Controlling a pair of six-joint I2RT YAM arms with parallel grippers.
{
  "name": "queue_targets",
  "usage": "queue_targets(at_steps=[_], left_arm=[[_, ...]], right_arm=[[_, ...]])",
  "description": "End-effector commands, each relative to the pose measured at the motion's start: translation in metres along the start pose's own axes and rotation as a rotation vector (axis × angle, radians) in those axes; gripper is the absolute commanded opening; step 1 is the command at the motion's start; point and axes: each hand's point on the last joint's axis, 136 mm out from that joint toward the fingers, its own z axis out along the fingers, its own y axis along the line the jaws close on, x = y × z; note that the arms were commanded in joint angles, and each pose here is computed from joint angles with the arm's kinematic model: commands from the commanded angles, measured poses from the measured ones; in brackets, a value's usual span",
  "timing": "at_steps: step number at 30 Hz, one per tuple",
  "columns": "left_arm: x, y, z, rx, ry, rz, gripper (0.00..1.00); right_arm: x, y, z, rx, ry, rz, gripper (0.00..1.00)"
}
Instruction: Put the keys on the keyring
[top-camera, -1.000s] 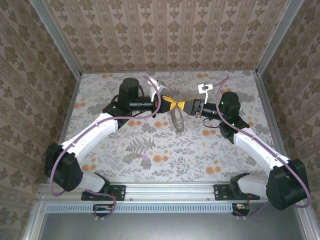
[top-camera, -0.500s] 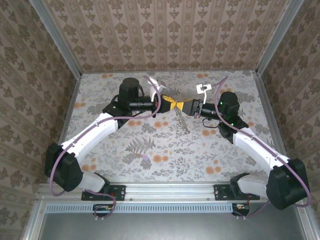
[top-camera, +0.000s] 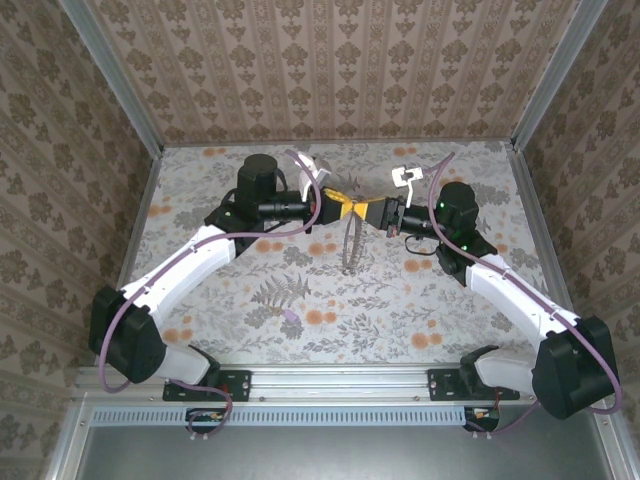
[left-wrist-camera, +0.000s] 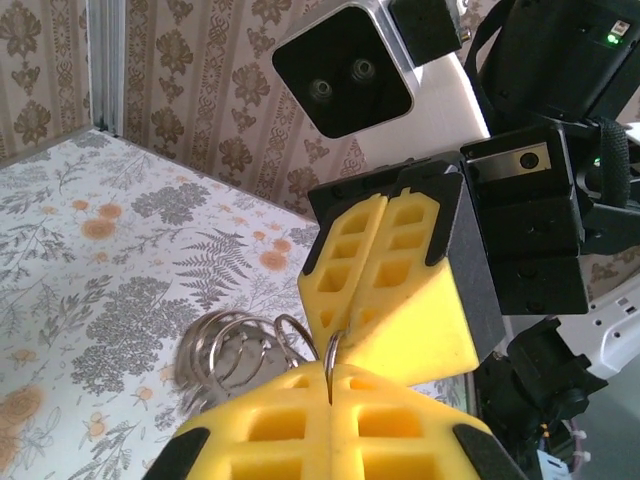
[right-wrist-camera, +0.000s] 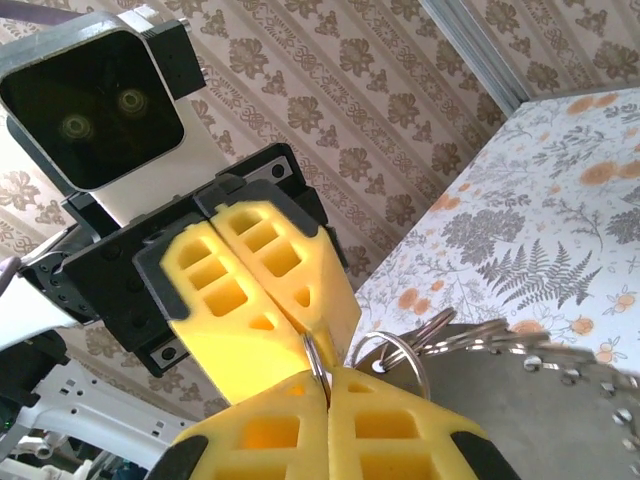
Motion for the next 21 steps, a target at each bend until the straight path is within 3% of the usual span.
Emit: queue_targets(at_steps=[1,5,8,15,21], left_arm=[[-0.031,-0.006,-0.014,-0.06,-0.069,0.051,0.3],[-0.04,0.005,-0.029,-0.164,-0.118,0.022,0.56],[-0.047,0.013,-0.039,-0.237,-0.163,-0.016,0.62],[-0.052,0.013,-0.042,-0.232,-0.213,-0.129,0.61],[-0.063,0.004,-0.038,-0.148,-0.261,-0.179,0.5]], right_arm=[[-0.019,0.009,-0.004,0.001,-0.045,-0.066,0.0],[-0.026,0.009,-0.007,0.0,-0.077,-0.093,0.0],[-0.031,0.014,-0.009,-0.011,-0.102,-0.129,0.0],[-0.047,0.034,-0.022,-0.01,-0.21,-0.267,0.0],[-0.071,0.046,-0.028,-0.002,-0.33,-0.318,0.0]])
